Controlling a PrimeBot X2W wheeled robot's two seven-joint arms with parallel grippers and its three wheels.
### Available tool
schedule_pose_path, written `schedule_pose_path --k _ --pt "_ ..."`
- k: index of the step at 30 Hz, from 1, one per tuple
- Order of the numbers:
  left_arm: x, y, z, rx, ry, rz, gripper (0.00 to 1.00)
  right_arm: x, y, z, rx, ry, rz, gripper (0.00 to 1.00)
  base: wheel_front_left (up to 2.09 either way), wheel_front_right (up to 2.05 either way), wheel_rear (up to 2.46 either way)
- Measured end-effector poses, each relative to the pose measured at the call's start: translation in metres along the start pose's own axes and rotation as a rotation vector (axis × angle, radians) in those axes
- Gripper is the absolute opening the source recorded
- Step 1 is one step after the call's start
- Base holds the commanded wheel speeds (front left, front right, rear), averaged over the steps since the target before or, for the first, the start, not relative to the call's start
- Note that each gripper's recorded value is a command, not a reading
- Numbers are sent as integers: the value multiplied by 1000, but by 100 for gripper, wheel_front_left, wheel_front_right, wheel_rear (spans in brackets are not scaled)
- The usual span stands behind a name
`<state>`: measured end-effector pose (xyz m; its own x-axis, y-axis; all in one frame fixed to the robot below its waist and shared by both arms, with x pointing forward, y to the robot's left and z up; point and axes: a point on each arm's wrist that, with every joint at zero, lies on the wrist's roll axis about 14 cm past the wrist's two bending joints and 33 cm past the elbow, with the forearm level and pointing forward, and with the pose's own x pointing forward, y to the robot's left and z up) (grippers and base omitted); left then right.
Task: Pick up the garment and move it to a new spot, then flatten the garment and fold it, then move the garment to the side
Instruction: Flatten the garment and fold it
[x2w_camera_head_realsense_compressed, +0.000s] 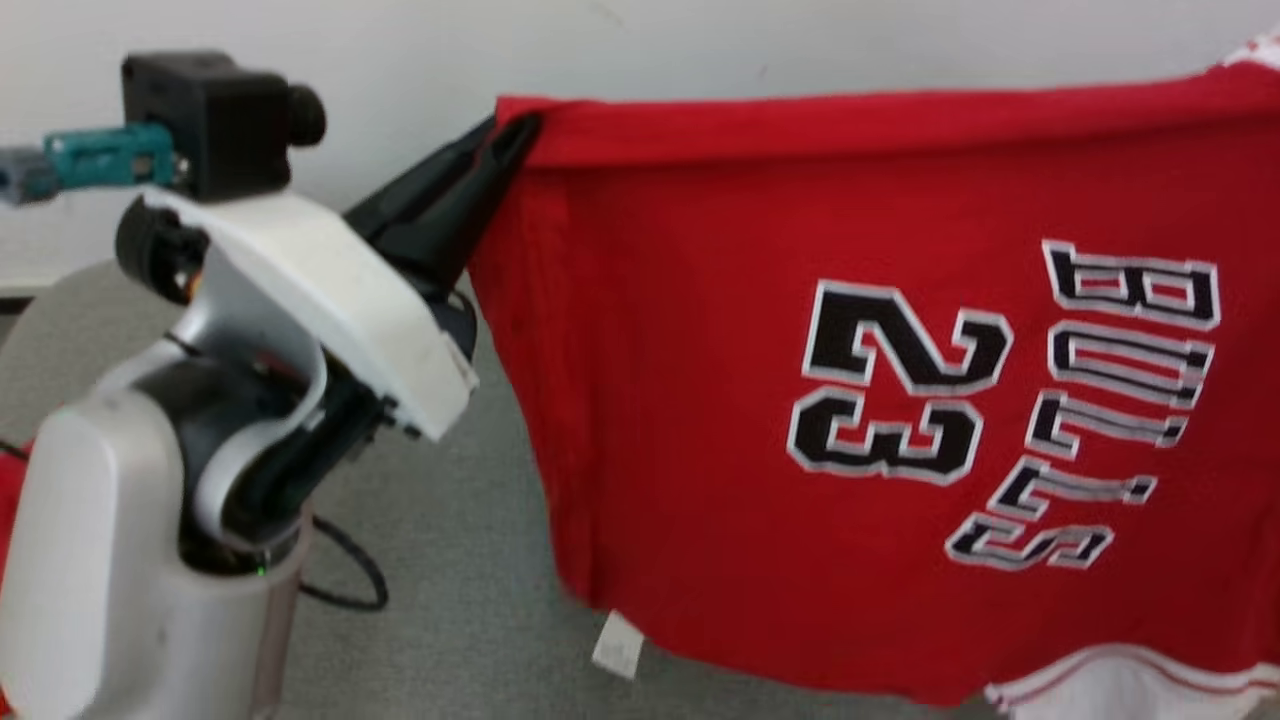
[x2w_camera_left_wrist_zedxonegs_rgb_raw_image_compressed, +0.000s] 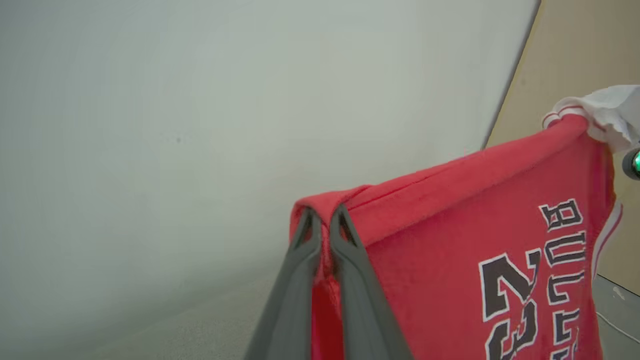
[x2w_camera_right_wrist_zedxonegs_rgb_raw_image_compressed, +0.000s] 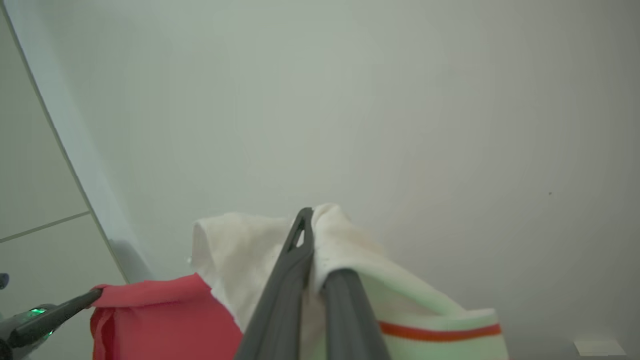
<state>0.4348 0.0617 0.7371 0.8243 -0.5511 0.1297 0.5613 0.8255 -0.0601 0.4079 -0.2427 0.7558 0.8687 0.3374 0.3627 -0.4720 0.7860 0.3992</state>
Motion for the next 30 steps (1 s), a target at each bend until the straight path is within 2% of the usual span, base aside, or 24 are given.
schedule_pose_path --k 4,10,14,16,19,21,26,30 --pt "52 36 -13 45 24 62 0 66 -26 -9 -23 1 -40 0 0 0 0" --pt "138 102 -17 127 -71 204 0 174 -41 -34 -49 -31 -46 0 0 0 0" --pt "182 132 -20 168 -199 252 0 221 -54 -44 -55 -109 -51 0 0 0 0" --pt "198 142 -39 152 -237 256 0 235 -67 -64 -31 -108 -61 0 0 0 0" --pt "211 155 -99 131 -203 251 0 239 -97 -118 -2 -24 -115 0 0 0 0" --pt "213 153 -138 107 -164 231 0 228 -114 -153 27 42 -151 0 0 0 0" --pt "183 145 -218 62 -21 221 0 172 -132 -213 92 176 -214 0 0 0 0" --pt "145 137 -264 56 102 212 0 114 -140 -245 147 276 -267 0 0 0 0"
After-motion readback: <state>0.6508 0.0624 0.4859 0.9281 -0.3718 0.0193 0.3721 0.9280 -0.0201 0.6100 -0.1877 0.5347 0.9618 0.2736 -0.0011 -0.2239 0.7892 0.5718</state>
